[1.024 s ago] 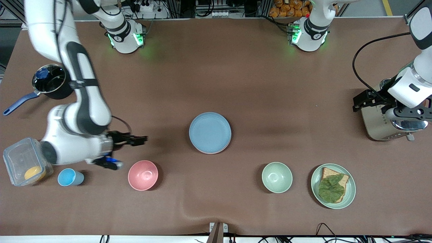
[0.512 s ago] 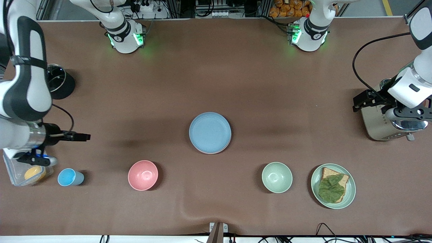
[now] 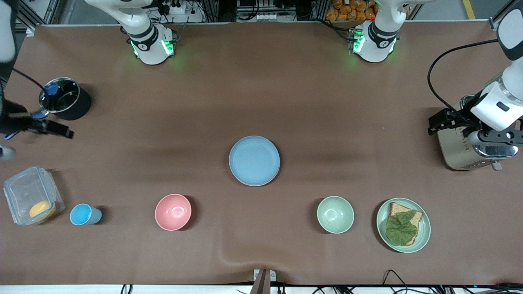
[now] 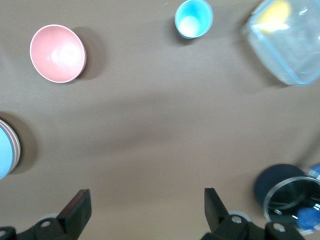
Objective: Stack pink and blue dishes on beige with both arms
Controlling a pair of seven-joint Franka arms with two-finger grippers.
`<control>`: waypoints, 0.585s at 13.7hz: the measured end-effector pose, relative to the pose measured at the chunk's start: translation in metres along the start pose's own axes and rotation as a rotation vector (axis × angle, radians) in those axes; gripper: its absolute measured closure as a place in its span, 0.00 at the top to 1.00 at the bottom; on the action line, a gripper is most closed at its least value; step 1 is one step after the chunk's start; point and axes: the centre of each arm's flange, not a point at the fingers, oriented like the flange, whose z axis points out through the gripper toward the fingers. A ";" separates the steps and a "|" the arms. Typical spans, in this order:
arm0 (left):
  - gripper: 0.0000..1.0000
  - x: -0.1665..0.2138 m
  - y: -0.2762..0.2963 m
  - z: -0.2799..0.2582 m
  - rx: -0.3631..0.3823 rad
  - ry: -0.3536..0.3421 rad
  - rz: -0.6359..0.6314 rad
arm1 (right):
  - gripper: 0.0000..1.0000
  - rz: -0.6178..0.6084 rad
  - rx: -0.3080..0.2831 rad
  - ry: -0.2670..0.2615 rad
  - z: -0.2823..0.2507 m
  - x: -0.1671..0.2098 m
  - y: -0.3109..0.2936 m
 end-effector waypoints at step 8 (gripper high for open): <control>1.00 0.000 -0.019 -0.003 0.002 0.001 -0.032 | 1.00 -0.024 -0.005 0.018 -0.007 -0.014 -0.010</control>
